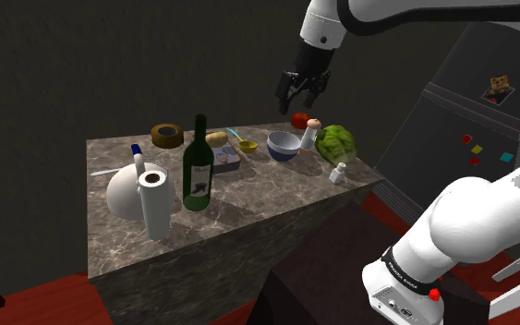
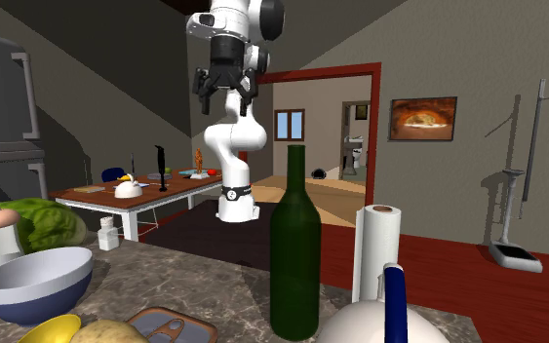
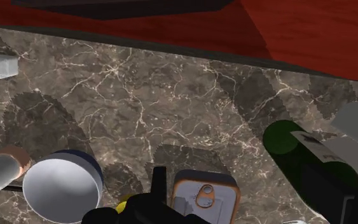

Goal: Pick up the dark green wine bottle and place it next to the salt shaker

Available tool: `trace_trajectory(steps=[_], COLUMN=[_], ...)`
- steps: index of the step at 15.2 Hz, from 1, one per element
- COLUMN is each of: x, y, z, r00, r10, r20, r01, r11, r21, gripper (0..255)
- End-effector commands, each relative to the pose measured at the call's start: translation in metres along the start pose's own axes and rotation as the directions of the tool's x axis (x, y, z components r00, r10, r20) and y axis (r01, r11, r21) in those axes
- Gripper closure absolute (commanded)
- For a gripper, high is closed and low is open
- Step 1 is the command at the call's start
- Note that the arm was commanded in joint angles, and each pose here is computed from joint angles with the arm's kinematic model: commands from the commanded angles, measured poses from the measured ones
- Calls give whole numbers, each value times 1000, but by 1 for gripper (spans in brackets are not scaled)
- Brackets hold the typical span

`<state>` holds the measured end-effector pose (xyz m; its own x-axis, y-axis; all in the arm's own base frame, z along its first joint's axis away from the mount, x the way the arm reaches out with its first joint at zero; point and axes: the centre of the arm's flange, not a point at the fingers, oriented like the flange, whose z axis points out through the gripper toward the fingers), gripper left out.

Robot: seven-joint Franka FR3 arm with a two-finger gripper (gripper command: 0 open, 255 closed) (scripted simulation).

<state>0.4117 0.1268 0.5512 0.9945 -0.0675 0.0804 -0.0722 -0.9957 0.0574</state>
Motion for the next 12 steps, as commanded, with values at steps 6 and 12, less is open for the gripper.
trace_trajectory(steps=[6,12], x=[48,90], y=[-73,-135], z=[23,41], r00=[1000,1000], r10=[11,19], r20=[-5,-10], r01=[-10,-19], r11=[1000,999], r21=[25,45], gripper=[0,0])
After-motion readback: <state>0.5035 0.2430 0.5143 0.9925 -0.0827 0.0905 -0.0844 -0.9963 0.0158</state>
